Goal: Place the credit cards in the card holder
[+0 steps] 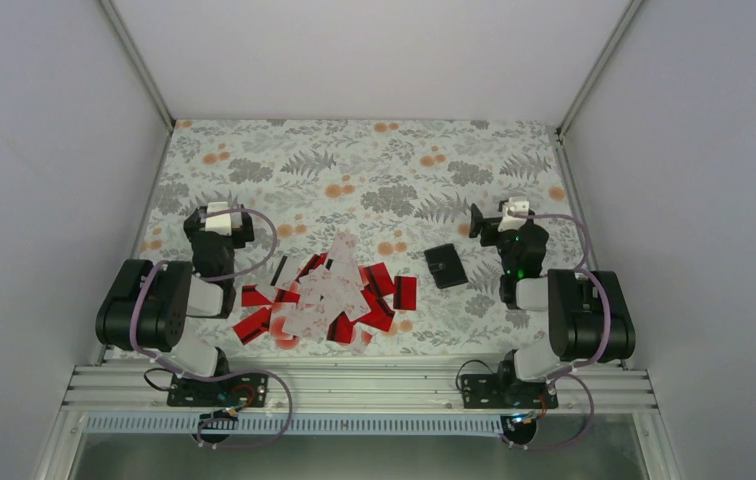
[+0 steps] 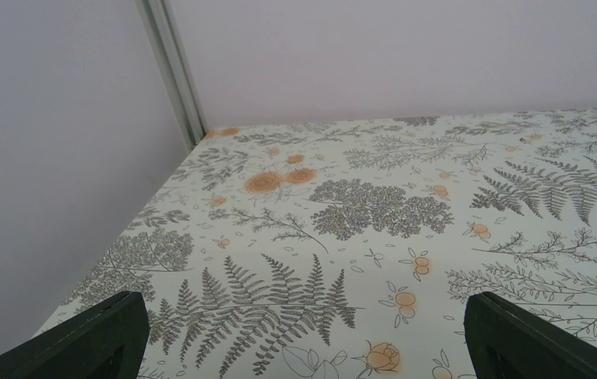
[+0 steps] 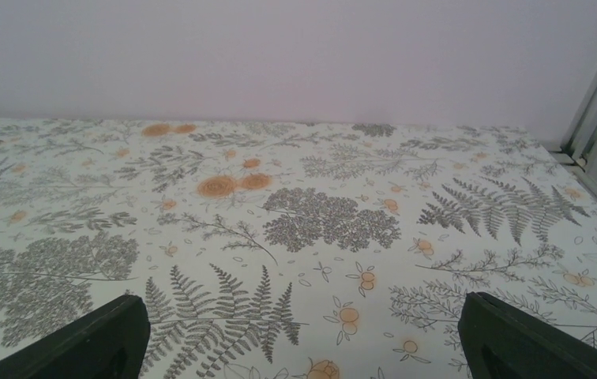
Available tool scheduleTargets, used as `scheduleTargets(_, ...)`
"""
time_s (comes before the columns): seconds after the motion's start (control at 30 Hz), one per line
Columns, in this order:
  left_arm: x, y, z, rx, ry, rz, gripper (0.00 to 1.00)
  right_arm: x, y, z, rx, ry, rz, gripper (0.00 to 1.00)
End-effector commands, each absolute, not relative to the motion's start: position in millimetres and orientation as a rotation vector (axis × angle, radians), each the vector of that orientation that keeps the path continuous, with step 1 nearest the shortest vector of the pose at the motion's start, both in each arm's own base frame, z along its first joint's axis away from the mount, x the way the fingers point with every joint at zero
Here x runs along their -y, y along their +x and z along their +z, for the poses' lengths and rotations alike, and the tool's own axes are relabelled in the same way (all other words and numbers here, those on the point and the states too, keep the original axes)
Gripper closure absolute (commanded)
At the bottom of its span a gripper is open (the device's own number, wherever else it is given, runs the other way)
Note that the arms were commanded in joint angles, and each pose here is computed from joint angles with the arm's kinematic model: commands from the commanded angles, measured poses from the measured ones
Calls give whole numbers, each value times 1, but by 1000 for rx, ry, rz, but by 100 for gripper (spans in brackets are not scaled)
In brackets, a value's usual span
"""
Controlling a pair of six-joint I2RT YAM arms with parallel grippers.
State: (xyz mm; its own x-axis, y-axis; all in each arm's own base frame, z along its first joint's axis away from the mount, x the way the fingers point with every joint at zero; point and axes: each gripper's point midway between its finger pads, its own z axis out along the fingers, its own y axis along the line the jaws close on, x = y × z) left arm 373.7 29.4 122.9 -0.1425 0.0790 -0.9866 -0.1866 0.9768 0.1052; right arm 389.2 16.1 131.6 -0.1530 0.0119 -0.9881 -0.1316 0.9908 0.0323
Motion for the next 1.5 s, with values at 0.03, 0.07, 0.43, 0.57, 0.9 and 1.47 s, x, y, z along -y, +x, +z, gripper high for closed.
scheduleTargets(0.03,-27,385,154,-1639,-92,229,0,-3,416,159,-1756,-22,88,1)
scheduleTargets(0.07,-29,390,154,-1674,-103,243,0,-3,415,168,-1744,-24,89,1)
scheduleTargets(0.43,-22,399,199,-1940,-334,86,0,6,421,229,-1876,95,98,1)
scheduleTargets(0.57,-11,383,210,-2031,-370,9,0,-3,413,234,-1956,74,153,1)
scheduleTargets(0.9,38,344,207,-2268,-284,-317,0,-37,373,206,-2195,250,502,1)
scheduleTargets(1.47,220,303,139,-2587,80,-870,7,-68,290,72,-2659,453,754,13)
